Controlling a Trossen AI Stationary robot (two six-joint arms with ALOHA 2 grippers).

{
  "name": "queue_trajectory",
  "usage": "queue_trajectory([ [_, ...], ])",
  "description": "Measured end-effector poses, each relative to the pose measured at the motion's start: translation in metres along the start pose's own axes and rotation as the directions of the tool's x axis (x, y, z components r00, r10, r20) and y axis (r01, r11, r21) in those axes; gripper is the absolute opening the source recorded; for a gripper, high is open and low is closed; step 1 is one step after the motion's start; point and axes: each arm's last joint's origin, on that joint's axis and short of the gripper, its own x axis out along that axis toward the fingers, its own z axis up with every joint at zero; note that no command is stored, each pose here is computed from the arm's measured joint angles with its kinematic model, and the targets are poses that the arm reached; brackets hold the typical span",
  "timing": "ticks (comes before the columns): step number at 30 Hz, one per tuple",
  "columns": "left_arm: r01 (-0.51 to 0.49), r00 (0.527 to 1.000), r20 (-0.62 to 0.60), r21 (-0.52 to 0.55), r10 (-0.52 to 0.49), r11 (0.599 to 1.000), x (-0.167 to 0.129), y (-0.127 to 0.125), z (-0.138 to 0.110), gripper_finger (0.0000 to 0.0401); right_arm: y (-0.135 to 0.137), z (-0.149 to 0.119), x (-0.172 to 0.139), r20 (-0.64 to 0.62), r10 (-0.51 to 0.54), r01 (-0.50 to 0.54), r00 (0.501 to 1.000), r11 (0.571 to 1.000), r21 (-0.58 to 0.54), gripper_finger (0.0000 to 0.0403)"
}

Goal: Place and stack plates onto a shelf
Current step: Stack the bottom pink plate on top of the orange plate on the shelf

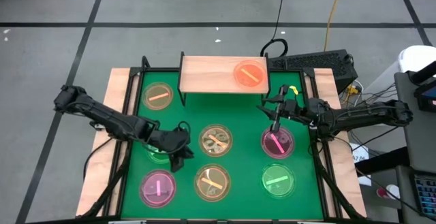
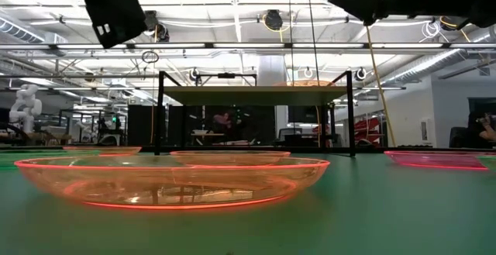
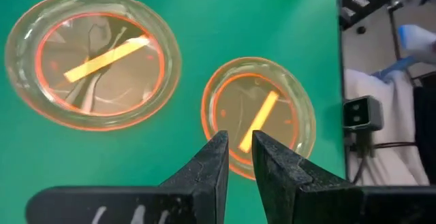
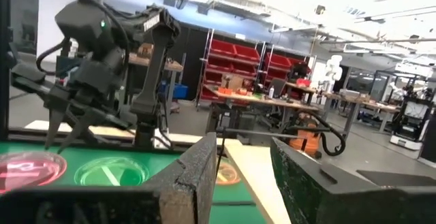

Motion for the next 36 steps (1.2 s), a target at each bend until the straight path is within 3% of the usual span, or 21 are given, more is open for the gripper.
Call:
queue_trajectory([
  [5,0.024,0.99,-0.131,-0.142,-0.043,0.99,-0.001,0.0,-0.01,0.0072,0.0,0.0,0.0,0.002,0.001,-0.001,1.0,1.0,0.008,0.0121],
  [10,-0.078,0.943,-0.332,-0.268,-0.016,0.96,-0.005,-0.019,-0.046,0.0072,0.0,0.001,0.0,0.007,-0.001,0.001,1.0,1.0,-0.004,0.0121],
  [15,-0.175,0.908,-0.419,-0.323,0.025,0.93,-0.006,-0.04,-0.08,0.0072,0.0,0.001,0.0,0.006,-0.001,0.001,1.0,1.0,-0.01,0.0121],
  [26,-0.34,0.801,-0.55,-0.096,0.235,0.936,0.002,-0.051,-0.133,0.0071,0.0,0.001,0.0,0.013,-0.003,0.002,1.0,1.0,0.006,0.0121],
  [30,-0.404,0.801,-0.507,-0.067,0.317,0.912,-0.006,-0.05,-0.14,0.0071,0.0,0.001,0.0,0.013,-0.002,0.001,1.0,0.999,0.037,0.0121],
  [36,-0.44,0.822,-0.44,-0.091,0.36,0.893,-0.022,-0.045,-0.151,0.0072,0.0,-0.001,0.0,-0.009,0.004,-0.003,1.0,0.997,0.072,0.0121],
])
